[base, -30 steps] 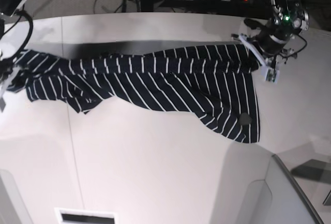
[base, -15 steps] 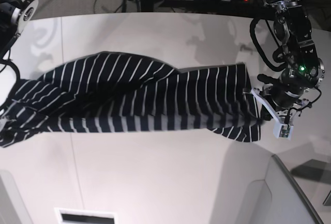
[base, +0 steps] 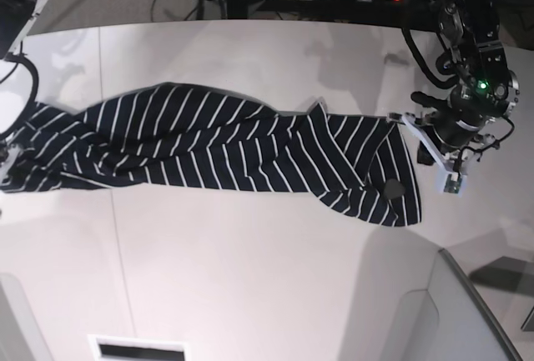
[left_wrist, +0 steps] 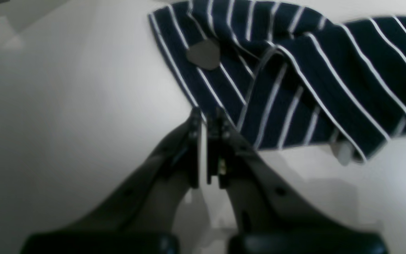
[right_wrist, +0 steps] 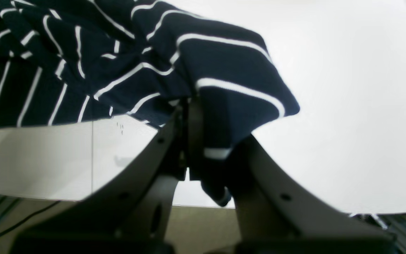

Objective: Layout the t-shirt on the table in an organized manner, then fold the t-shirt properly
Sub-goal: 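Move the left gripper to the shirt's bunched end and grasp it, then pull the bunched shirt end with the left gripper to flatten it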

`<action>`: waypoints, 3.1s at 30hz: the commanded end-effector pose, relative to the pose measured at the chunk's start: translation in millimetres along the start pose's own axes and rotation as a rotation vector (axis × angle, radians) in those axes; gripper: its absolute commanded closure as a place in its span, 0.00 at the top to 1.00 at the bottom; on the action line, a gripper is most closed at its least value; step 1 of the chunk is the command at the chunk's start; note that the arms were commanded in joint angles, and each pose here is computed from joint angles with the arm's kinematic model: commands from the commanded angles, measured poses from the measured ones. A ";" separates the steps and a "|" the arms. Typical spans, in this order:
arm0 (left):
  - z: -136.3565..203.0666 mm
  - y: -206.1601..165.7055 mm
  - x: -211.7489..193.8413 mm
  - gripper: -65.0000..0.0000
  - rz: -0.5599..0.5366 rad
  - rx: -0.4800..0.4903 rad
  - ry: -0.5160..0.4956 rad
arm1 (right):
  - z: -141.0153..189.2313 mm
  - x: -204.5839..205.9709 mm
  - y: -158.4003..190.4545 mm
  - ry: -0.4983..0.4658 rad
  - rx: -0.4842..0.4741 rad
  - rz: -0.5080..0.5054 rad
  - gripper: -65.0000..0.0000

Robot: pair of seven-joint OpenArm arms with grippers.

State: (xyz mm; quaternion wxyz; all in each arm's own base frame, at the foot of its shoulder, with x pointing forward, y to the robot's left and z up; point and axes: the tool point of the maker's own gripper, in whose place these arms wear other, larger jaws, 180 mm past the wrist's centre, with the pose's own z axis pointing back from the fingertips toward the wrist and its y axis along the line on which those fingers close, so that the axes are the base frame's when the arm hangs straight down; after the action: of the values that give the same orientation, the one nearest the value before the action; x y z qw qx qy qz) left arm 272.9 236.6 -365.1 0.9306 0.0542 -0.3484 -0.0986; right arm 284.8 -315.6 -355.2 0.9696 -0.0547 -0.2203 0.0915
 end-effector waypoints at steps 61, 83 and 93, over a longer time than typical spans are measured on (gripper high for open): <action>-60.4 -176.5 2.3 0.98 0.605 -0.561 -0.238 | -12.6 -29.6 29.4 0.013 0.059 -0.005 0.00; -77.1 -184.4 -13.1 0.00 0.643 -0.560 -0.170 | -12.6 -29.3 29.4 0.012 0.059 -0.005 0.00; -72.9 -178.5 -1.9 0.00 0.619 -0.557 -0.205 | -13.0 -28.8 31.5 0.010 0.063 -0.005 0.00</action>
State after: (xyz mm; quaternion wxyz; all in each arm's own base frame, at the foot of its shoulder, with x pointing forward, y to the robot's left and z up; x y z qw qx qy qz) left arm 279.4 64.8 -468.2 0.8715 -0.3084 -0.3699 0.0928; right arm 249.3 -286.9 -395.9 0.9773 -0.0145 -0.1906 0.0916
